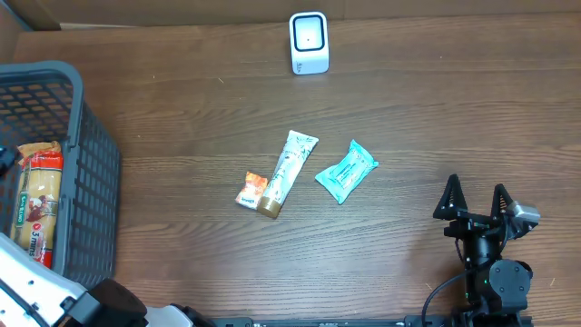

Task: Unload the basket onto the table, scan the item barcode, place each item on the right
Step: 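Release the orange box and move the left gripper back into the basket, then grasp the long spaghetti pack in the basket with the left gripper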

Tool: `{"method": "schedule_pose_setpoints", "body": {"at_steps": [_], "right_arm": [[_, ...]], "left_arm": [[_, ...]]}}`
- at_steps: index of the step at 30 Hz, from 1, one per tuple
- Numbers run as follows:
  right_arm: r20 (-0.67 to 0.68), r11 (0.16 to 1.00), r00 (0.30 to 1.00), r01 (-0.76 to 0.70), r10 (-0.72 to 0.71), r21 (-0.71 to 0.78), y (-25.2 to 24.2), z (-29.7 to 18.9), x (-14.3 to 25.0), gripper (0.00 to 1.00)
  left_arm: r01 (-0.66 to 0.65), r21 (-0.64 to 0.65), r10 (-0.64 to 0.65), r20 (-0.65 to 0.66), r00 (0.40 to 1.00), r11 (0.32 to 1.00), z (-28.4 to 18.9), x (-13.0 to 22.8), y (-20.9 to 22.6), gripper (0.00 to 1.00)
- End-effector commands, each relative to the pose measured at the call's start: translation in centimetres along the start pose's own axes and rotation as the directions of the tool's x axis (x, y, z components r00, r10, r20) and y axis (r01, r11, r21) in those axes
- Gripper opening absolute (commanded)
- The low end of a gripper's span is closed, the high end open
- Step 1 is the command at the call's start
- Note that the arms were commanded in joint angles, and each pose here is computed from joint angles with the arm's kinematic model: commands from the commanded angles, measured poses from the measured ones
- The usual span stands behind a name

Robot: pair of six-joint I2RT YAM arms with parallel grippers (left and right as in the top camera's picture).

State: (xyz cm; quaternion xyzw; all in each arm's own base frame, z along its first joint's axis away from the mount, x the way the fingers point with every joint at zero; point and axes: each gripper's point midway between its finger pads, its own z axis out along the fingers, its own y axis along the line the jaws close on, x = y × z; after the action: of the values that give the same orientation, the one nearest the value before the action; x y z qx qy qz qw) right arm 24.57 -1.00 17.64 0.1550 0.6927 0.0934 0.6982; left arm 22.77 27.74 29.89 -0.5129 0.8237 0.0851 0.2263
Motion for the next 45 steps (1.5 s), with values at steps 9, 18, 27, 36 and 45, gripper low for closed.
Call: {"method": "schedule_pose_setpoints", "body": {"at_steps": [9, 18, 27, 36, 45], "right_arm": [[0.008, 1.0, 1.0, -0.003, 0.003, 0.006, -0.2, 0.0, 0.1, 1.0], [0.008, 1.0, 1.0, -0.003, 0.003, 0.006, -0.2, 0.0, 0.1, 1.0], [0.008, 1.0, 1.0, -0.003, 0.003, 0.006, -0.2, 0.0, 0.1, 1.0], [0.008, 1.0, 1.0, -0.003, 0.003, 0.006, -0.2, 0.0, 0.1, 1.0], [0.008, 1.0, 1.0, -0.003, 0.003, 0.006, -0.2, 0.0, 0.1, 1.0]], "left_arm": [[-0.493, 0.031, 0.494, -0.05, 0.868, 0.869, 10.3, 1.0, -0.2, 1.0], [-0.589, 0.062, 0.592, -0.127, 0.796, 0.806, 17.4, 2.1, 0.1, 1.0], [-0.614, 0.082, 0.615, -0.218, 0.758, 0.785, 24.2, 3.5, 0.8, 1.0], [-0.647, -0.029, 0.621, -0.247, 0.744, 0.762, 26.8, 2.5, 2.6, 0.99], [-0.655, -0.026, 0.626, -0.265, 0.733, 0.755, 28.1, 3.1, 2.8, 1.0]]}}
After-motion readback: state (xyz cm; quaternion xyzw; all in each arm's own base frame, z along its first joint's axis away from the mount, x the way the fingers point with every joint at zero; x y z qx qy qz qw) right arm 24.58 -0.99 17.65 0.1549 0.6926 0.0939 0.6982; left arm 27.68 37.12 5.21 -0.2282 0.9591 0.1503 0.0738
